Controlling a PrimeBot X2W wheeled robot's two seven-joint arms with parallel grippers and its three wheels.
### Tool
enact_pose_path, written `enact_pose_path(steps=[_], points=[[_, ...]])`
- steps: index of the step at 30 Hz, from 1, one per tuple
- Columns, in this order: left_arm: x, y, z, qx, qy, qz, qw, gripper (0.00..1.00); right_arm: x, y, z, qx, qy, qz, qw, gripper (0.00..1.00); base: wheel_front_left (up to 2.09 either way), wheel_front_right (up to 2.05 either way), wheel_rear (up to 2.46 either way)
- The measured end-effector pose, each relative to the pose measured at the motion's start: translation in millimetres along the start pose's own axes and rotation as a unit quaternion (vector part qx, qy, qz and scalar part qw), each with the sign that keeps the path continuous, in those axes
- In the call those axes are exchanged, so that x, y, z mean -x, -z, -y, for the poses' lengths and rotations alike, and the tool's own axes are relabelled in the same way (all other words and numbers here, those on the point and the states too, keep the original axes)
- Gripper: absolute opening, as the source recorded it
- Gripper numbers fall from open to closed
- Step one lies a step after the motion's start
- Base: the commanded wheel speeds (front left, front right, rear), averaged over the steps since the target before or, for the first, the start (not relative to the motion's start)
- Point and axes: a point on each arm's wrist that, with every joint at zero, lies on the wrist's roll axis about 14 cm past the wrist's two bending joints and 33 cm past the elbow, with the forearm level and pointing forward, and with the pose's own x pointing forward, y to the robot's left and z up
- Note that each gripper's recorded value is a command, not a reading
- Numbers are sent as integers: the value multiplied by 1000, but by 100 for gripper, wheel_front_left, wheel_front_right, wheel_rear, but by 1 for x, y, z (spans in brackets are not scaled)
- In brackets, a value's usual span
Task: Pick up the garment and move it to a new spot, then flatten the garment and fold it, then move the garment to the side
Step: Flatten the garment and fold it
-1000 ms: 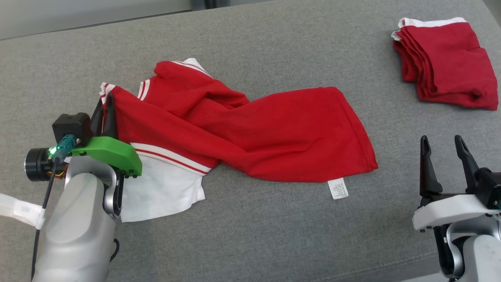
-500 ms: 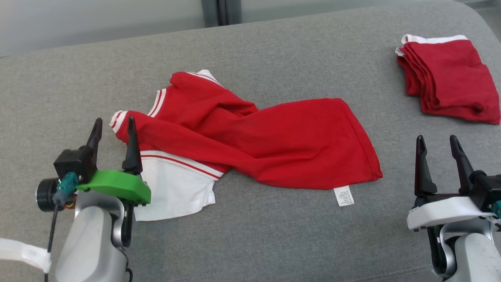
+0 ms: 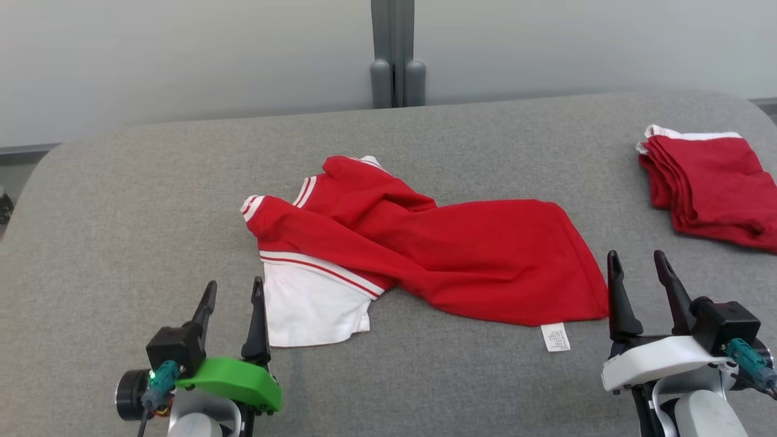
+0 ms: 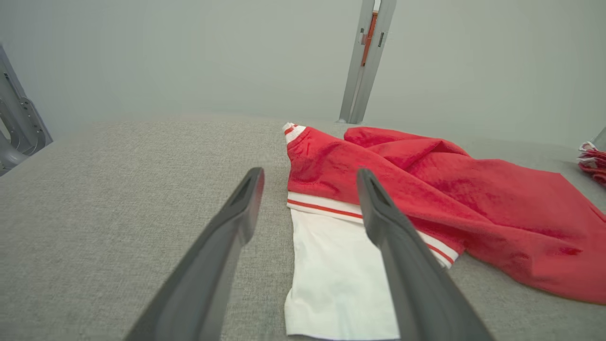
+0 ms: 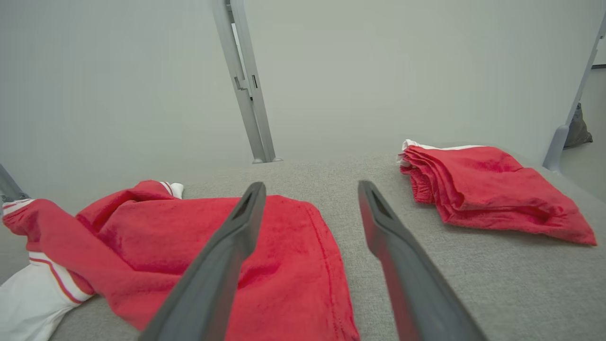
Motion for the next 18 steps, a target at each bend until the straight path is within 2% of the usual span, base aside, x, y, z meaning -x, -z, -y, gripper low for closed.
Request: enact_pose_path(steps=[8,18], points=[[23,-7,1,17,-14,15,1000,100,3,2,-30,-13,-42,-3,999,100,0,0,0],[23,-7,5,21,-15,14,1000,100,2,6,-39,-17,-55,-9,998,100,0,0,0]])
